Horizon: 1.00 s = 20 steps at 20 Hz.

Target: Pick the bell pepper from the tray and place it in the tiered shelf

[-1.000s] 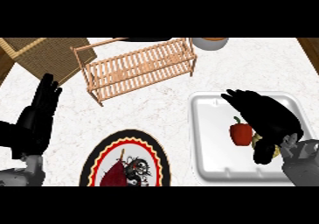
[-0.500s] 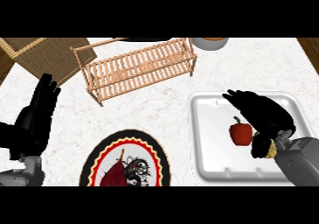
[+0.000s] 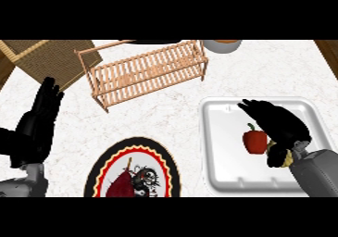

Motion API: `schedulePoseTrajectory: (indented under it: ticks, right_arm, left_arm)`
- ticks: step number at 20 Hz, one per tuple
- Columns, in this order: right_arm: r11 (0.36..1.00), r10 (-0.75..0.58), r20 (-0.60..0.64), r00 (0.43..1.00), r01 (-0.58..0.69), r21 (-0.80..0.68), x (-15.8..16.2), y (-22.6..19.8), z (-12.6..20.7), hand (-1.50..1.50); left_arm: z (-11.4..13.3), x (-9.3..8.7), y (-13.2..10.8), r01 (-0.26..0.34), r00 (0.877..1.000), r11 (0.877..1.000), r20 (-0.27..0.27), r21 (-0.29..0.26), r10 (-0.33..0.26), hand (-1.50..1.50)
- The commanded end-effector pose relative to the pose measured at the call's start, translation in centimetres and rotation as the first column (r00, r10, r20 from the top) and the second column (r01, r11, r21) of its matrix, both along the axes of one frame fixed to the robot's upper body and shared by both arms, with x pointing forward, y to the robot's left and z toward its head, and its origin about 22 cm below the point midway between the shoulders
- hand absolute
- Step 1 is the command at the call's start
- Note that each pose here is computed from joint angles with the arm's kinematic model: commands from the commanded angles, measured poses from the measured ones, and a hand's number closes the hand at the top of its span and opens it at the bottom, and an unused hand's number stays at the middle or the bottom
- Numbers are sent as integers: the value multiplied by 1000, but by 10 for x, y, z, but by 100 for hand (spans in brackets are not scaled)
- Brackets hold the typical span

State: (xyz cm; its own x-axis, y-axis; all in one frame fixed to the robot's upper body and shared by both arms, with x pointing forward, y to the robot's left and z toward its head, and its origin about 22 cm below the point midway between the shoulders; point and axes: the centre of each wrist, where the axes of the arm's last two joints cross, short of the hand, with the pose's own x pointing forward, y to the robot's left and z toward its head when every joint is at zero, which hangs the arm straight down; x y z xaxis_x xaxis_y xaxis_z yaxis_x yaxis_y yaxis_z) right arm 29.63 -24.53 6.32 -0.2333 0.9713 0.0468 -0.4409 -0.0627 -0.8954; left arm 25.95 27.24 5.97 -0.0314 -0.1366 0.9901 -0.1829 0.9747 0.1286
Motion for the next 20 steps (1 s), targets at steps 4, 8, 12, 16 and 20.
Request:
schedulePoseTrajectory:
  ticks: [4,8,12,16,20]
  right_arm:
    - [999,26,-5,1000,-26,25,-6,5,-22,-150]
    - [1000,25,-21,999,-24,14,3,15,-36,-150]
    - [1000,7,-43,999,-6,13,20,6,-48,-150]
    - [998,51,-91,995,-54,-31,11,-2,-34,150]
    - [988,143,16,990,-141,-68,12,4,-62,150]
  left_arm:
    - [10,-8,-28,-3,1000,1000,0,-8,3,0]
    - [-21,-22,-6,-9,1000,1000,-7,3,9,0]
    - [0,-7,10,-7,1000,1000,8,6,7,0]
    - [-15,4,-17,-10,1000,1000,11,29,9,0]
    - [-12,0,-4,-3,1000,1000,8,0,3,0]
